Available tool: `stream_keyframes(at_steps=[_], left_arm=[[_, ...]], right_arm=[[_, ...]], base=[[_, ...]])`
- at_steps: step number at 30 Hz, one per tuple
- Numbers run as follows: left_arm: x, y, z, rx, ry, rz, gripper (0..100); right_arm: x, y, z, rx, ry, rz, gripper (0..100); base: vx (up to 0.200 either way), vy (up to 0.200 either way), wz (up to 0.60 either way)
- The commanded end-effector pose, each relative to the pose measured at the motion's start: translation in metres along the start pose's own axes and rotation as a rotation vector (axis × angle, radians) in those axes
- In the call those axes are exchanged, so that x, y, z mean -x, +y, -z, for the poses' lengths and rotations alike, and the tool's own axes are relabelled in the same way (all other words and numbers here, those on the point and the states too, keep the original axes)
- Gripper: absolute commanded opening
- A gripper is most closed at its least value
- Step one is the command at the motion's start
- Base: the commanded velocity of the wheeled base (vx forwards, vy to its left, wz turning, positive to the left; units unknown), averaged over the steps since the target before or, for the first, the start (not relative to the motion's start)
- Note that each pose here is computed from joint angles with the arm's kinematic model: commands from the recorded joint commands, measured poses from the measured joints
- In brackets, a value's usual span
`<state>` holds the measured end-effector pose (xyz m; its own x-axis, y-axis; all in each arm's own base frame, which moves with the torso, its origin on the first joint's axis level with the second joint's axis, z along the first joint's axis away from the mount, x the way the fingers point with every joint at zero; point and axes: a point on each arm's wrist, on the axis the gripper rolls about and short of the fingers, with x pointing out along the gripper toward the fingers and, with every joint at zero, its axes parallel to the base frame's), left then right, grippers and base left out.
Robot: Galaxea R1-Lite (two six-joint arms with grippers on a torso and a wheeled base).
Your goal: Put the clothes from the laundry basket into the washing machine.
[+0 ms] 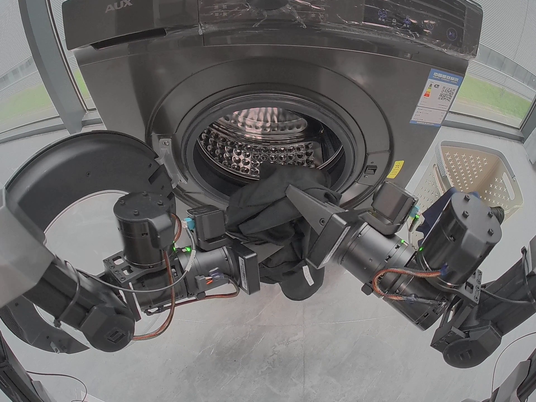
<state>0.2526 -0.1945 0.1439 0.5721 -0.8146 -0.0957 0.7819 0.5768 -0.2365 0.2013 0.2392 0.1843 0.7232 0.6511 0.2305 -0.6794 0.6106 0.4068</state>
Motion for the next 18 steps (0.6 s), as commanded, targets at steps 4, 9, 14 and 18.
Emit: stream_keyframes(at_steps=[4, 9, 14, 18], left_arm=[[0.021, -0.025, -0.011, 0.003, -0.037, 0.060, 0], [0.023, -0.025, -0.009, 0.004, -0.036, 0.058, 0], [0.022, -0.022, -0.011, 0.001, -0.057, 0.047, 0], [0.021, -0.019, -0.020, 0.030, -0.105, 0.007, 0]], right_arm=[[0.004, -0.003, 0.005, 0.008, 0.025, 0.008, 100], [0.005, -0.002, 0.004, 0.008, 0.016, 0.001, 100], [0.006, -0.003, 0.005, 0.010, 0.022, 0.005, 100], [0.017, -0.004, -0.002, 0.021, 0.019, 0.007, 100]], base=[[0.000, 0.000, 0.00], [0.000, 0.000, 0.00], [0.000, 0.000, 0.00], [0.000, 0.000, 0.00]])
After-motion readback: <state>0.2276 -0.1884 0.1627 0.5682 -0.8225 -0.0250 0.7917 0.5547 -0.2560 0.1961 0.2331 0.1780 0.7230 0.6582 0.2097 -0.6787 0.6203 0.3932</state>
